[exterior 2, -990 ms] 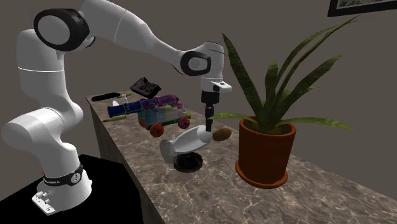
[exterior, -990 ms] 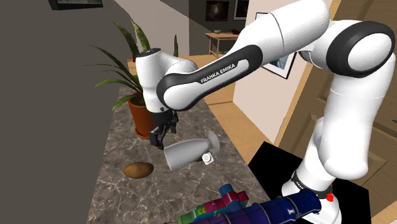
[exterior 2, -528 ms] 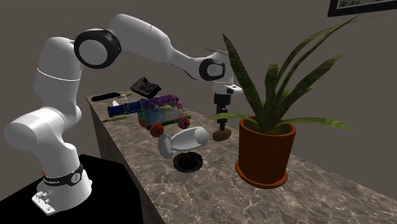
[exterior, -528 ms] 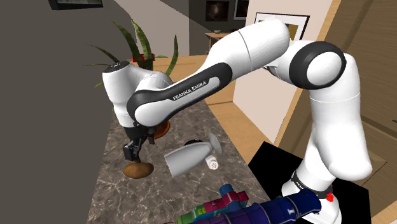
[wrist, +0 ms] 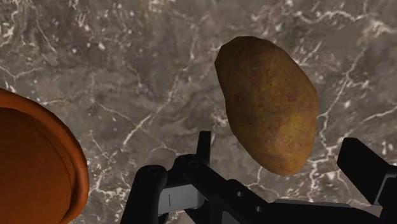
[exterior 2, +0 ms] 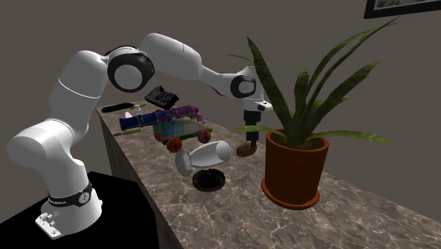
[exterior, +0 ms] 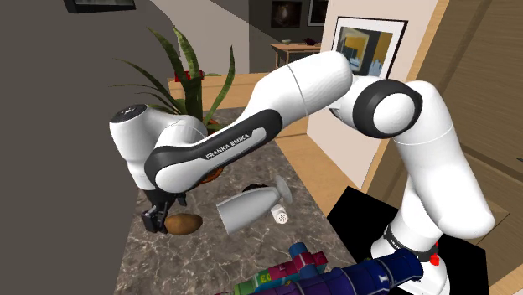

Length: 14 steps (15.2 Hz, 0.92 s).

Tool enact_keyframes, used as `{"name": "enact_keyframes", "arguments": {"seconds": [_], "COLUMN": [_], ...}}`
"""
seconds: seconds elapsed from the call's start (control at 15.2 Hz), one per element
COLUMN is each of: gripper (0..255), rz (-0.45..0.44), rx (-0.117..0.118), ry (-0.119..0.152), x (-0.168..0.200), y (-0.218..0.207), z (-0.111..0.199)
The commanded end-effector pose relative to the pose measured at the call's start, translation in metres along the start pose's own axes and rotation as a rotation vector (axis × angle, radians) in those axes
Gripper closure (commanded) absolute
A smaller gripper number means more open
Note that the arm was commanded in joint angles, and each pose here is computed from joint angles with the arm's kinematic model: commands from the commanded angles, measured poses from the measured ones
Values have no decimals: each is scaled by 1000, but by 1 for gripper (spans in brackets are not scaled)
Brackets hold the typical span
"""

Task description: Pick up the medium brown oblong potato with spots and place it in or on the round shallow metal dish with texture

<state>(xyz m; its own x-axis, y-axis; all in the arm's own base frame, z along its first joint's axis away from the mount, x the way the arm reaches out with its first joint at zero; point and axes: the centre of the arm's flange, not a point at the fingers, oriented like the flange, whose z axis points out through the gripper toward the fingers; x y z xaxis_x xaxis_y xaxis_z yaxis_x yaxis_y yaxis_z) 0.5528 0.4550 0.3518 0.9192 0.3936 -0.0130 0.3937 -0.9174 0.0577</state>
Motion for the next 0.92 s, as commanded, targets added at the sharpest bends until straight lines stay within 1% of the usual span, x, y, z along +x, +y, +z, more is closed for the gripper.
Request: {"name": "enact_keyframes", "arguments": {"seconds": [0.0,0.2,0.66,0.73,0.86], "gripper": [0,0,0,255,255], "rz": [0,0,0,0,0], "rx": [0,0,0,0,0], "ry": [1,1,1,1,1], "x": [1,1,1,1,1], "y": [-1,-1,-1,-1,-1], "z": [10,24,24,24,24]}}
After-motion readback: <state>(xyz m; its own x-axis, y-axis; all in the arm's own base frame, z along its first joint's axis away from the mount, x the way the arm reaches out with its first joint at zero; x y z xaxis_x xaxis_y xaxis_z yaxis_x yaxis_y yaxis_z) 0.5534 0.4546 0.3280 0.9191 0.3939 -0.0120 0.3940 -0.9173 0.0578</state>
